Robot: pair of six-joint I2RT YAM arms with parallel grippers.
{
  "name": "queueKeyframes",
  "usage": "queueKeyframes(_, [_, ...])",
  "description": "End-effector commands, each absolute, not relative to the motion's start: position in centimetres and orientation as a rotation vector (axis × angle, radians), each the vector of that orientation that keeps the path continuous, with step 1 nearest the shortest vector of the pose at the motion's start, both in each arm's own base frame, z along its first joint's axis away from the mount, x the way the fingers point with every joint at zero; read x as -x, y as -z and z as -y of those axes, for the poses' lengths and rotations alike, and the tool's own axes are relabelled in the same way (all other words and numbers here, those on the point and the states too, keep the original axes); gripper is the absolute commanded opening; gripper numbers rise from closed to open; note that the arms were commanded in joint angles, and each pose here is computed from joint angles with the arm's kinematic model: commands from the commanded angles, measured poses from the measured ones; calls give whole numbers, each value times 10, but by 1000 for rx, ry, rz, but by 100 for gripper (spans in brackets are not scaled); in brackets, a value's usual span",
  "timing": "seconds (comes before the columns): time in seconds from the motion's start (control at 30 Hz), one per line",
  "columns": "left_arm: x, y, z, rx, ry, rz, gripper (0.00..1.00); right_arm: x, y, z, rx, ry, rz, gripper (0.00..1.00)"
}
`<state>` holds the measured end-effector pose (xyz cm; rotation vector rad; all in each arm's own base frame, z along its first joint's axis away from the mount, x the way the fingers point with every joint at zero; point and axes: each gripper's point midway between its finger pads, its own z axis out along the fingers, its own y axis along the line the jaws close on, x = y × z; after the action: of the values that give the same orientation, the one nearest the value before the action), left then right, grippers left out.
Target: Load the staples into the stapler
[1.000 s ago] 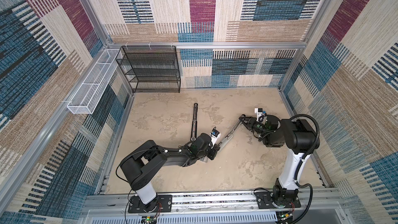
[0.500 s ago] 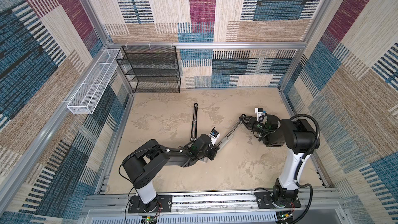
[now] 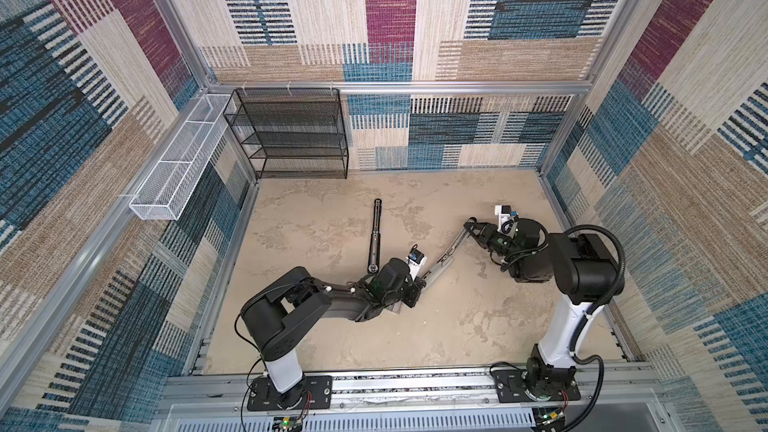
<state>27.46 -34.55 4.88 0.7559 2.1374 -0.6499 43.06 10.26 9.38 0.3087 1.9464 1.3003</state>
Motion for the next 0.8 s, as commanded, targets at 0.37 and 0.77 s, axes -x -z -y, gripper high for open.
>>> queueKeyframes(0.37, [-289,-95,362,-742,695,-1994,0,-414,-125,-123,-108,-1037,-1953,26])
queueKeyframes(0.77, [-292,-106,369,-750,710,-1961,0,-393,-150,-150,63,-838,-1926,29])
